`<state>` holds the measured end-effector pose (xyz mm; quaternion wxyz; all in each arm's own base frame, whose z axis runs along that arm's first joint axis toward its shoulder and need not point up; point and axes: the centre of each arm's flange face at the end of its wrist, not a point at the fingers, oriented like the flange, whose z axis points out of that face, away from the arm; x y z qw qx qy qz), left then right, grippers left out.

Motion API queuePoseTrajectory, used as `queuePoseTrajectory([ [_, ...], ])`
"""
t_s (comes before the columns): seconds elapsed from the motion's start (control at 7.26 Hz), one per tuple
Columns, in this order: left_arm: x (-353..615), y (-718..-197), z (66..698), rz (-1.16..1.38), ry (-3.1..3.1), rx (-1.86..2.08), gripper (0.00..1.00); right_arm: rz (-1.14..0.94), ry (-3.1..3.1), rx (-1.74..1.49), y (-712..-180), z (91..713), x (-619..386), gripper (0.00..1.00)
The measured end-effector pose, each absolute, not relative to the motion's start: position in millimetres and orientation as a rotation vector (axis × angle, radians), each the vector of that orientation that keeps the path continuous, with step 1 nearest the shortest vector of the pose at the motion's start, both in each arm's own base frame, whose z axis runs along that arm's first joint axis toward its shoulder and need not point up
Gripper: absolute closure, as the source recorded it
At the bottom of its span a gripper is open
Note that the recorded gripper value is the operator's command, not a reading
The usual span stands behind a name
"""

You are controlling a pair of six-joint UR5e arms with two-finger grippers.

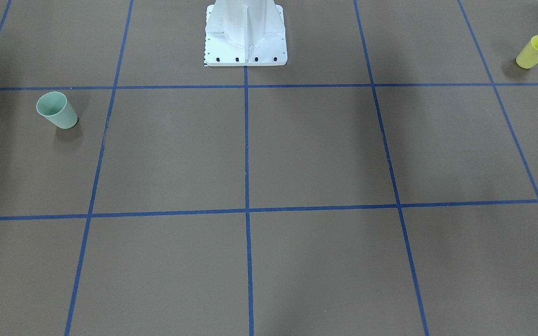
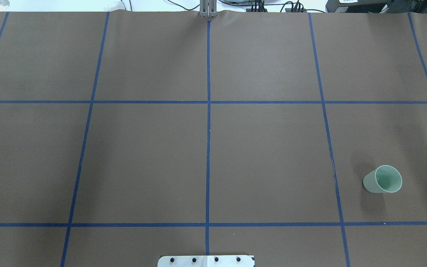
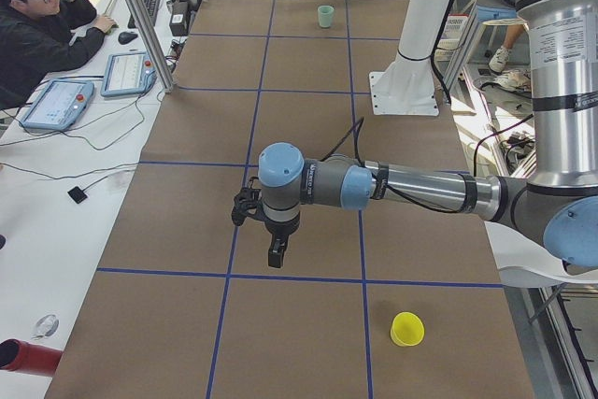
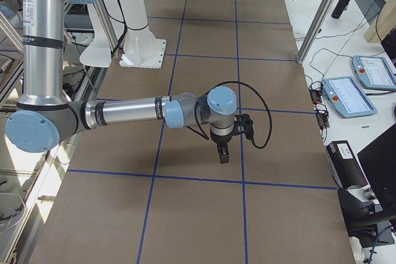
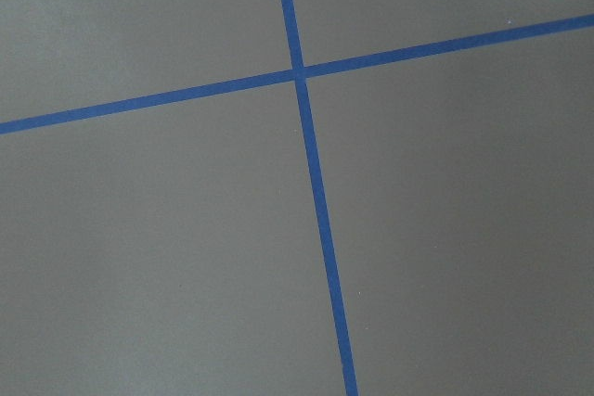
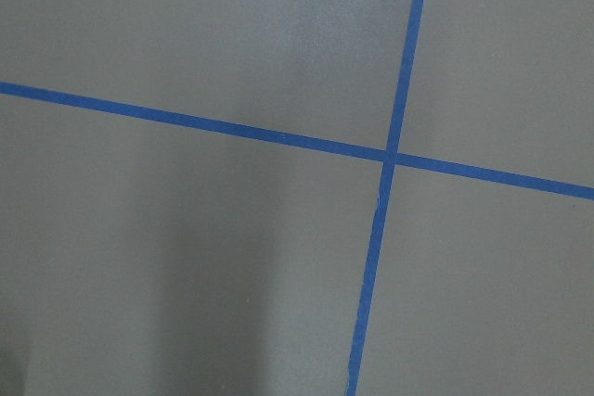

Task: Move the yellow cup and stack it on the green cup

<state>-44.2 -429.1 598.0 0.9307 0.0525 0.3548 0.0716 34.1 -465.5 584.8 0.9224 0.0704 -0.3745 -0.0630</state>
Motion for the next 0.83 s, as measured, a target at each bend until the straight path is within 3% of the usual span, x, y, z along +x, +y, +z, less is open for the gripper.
queuePoseTrajectory([
  [0.83, -48.2, -426.6, 583.6, 0.07, 0.674, 0.102, 0.0, -0.13, -0.772, 0.144, -466.5, 585.8, 33.8, 0.0],
])
